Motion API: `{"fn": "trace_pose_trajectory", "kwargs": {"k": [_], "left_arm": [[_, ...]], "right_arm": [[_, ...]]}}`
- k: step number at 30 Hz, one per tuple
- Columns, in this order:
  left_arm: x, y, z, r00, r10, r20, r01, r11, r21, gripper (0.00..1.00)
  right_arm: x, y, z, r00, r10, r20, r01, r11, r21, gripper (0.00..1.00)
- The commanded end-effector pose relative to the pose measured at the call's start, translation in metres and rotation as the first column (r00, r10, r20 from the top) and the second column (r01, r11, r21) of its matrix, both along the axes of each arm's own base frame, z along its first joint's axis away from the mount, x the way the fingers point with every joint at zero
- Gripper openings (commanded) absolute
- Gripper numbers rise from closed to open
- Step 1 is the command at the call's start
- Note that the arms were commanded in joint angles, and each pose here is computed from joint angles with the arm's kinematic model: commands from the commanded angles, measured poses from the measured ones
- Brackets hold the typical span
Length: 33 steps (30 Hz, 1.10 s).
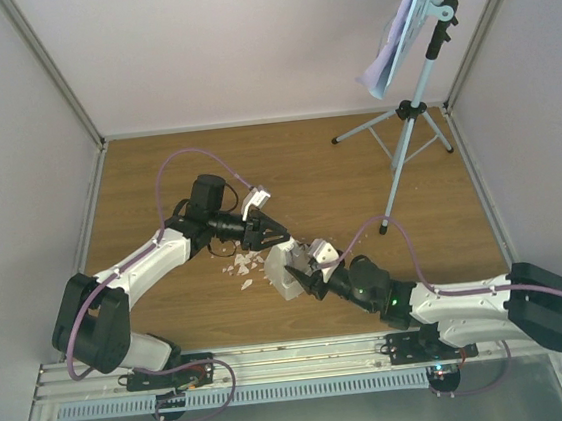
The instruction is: Pack up the instrument practice props
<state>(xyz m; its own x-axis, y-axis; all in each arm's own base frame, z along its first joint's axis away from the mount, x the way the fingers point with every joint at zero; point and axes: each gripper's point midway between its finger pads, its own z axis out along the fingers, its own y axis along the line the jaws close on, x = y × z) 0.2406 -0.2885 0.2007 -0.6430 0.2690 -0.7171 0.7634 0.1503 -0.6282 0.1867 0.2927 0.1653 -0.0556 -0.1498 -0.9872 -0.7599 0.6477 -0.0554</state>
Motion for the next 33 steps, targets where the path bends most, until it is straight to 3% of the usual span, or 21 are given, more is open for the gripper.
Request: {"fn": "trace_pose_trajectory", "kwargs": {"k": [1,15,33], "left_arm": [[0.007,-0.001,0.001,1.0,0.006,0.026,-0.006,1.0,0.005,0.46],[0.006,-0.001,0.002,1.0,0.006,0.028,-0.006,1.0,0.003,0.46],[0.005,-0.001,0.002,1.0,0.002,0.027,-0.002,1.0,0.002,0.45]], "right_arm": [[-0.003,0.002,-0.003,0.999,-0.026,-0.021,0.026,1.0,0.012,0.53],[0.002,-0.002,0.006,0.996,-0.084,0.016,0.084,0.996,0.004,0.52],[-0.005,0.011,-0.008,1.0,-0.007,0.01,0.008,0.999,-0.046,0.53]]}}
